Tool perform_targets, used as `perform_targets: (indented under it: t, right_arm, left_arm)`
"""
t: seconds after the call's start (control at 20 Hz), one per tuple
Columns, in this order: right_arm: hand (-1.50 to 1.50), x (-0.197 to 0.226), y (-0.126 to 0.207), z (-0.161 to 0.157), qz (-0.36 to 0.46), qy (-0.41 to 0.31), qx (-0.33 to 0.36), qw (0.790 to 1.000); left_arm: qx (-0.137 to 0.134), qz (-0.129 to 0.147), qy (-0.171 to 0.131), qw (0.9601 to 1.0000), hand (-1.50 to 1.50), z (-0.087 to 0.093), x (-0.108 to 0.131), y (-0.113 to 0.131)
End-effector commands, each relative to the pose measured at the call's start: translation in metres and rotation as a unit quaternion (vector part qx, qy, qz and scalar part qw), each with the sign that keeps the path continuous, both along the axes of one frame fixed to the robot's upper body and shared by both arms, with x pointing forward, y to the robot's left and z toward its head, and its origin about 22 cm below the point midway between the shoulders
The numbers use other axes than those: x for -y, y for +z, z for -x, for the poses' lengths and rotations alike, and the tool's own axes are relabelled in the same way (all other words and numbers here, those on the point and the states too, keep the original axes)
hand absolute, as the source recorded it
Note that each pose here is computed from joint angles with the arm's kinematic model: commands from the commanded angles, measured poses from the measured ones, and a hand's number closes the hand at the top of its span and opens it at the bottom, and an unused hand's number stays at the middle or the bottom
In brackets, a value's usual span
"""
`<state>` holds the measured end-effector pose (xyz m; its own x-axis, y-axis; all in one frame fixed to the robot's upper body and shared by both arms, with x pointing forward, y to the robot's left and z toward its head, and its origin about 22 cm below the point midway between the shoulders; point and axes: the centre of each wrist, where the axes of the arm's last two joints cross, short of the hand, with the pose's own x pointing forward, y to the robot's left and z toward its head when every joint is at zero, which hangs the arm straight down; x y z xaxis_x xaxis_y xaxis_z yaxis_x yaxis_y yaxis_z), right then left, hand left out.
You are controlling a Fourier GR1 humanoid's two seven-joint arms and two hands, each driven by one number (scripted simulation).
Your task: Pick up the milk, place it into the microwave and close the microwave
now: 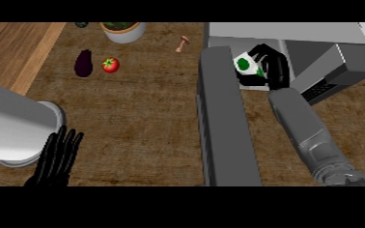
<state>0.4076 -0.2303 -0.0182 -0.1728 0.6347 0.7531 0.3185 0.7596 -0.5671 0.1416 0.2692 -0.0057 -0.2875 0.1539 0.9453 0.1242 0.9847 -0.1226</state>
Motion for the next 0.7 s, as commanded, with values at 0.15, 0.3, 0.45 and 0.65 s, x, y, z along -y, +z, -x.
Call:
perform_targets:
  t: [0.15, 0.3, 0.45, 0.65]
  right_arm:
    - [1.5, 0.026, 0.011, -0.005, 0.078, -0.074, 0.019, 0.994]
    - [1.5, 0.013, 0.016, -0.01, 0.075, -0.119, 0.036, 0.989]
    - [-1.5, 0.031, 0.025, -0.013, 0.109, -0.116, 0.03, 0.987]
    - [-1.5, 0.035, 0.019, -0.009, 0.139, -0.11, 0.019, 0.984]
  left_arm:
    - [-0.008, -0.052, 0.007, 0.9986, -1.5, -0.011, -0.011, 0.012]
    - [-0.004, -0.061, 0.007, 0.9981, -1.5, -0.009, 0.007, 0.008]
    - [-0.009, -0.067, 0.003, 0.9977, -1.5, -0.012, -0.003, 0.007]
    - [-0.001, -0.074, -0.008, 0.9972, -1.5, -0.018, 0.003, 0.003]
